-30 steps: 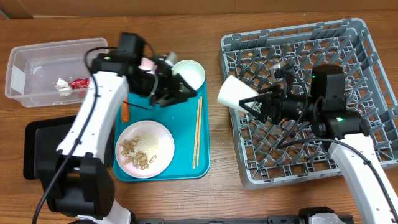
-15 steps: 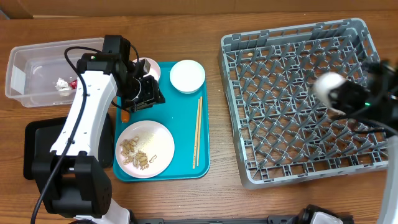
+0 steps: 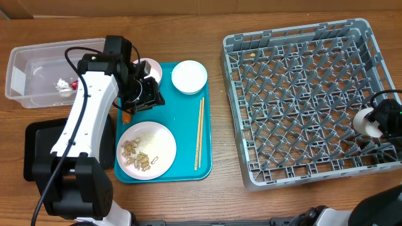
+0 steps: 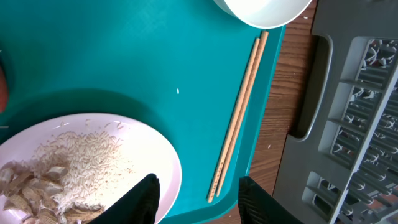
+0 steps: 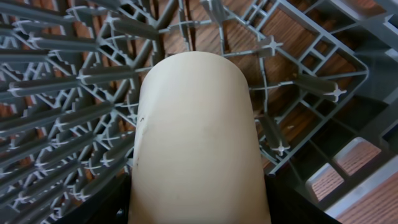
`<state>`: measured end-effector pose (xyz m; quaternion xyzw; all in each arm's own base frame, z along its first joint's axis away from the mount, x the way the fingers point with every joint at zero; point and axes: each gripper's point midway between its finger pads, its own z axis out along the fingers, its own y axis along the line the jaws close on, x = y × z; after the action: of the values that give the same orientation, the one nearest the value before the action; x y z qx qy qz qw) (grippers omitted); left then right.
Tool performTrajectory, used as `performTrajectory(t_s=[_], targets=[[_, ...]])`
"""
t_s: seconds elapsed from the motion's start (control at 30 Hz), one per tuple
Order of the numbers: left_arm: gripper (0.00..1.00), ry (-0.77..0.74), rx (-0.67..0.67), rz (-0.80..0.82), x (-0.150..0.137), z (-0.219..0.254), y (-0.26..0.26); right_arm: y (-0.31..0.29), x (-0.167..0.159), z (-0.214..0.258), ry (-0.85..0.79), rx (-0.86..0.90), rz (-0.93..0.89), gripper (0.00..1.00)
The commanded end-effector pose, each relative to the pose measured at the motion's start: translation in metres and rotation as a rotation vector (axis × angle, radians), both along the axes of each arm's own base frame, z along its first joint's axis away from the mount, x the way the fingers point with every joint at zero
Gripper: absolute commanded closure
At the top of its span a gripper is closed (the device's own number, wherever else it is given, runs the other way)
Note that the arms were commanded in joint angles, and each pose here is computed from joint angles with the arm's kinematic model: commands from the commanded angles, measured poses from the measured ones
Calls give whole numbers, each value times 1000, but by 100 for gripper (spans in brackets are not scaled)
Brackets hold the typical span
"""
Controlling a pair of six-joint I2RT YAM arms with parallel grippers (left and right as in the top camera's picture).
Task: Sort waste into correct bins and load items into the dishwasher
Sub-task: 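Place the white cup upside down in the rack's right side with right gripper, then reach the right gripper to the white bowl on the tray and grasp it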
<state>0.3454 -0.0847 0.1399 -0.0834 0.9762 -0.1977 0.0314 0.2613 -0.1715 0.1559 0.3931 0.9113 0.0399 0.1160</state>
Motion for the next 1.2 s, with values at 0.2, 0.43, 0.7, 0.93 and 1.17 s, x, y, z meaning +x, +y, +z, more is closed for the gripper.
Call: performTrajectory(t_s=[0.2, 0.43, 0.7, 0.93, 1.17], targets=[[53, -29, 7, -18, 3, 7, 0, -8, -1, 1, 18, -26, -34, 0], [52, -30, 19, -16, 3, 6, 2, 10, 16, 6, -76, 79, -8, 0], [52, -59, 27, -15, 10, 7, 3, 46, 38, 24, -223, 214, 125, 1], [51, -184, 59, -22, 37, 11, -2, 138, 60, 54, -341, 245, 499, 3], [49, -189, 158, -1, 39, 6, 3, 253, 76, 67, -415, 244, 878, 6]])
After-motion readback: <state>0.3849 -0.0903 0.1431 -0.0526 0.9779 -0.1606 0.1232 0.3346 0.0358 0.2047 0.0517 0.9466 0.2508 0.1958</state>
